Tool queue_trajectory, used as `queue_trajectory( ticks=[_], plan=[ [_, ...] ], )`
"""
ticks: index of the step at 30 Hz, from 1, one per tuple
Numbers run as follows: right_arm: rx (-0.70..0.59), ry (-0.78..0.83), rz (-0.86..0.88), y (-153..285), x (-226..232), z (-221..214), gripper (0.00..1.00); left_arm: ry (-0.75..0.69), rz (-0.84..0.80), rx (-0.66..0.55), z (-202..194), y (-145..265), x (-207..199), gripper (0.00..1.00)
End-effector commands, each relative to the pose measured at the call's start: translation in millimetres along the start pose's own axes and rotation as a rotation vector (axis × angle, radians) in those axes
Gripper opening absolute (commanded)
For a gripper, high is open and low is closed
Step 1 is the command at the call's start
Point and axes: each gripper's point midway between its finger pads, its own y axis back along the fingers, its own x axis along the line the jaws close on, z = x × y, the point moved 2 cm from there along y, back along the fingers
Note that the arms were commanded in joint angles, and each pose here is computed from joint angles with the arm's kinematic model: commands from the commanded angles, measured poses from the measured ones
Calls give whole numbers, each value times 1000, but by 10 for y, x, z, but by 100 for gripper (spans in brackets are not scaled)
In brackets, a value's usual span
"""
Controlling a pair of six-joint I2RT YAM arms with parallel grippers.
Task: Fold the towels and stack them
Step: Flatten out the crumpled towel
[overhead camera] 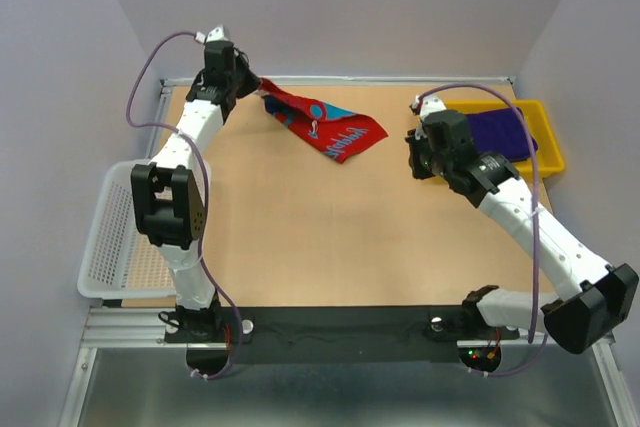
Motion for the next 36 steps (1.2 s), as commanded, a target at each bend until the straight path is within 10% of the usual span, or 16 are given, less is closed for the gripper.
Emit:
queue_trajectory(
  ticks=[1,6,24,36],
  plan=[
    [128,-12,141,-218,285,-430,27,-48,70,-31,-60,151,367,0],
    [102,-21,125,-560,353,-331,58,-48,93,86,-559,252,616,0],
    [132,-57,116,-2873,634,-216,42,-123,200,155,-937,1014,963,0],
    [316,-84,123,-2549,568,-1028,43,-175,318,117,-949,1306,1211,0]
  ],
)
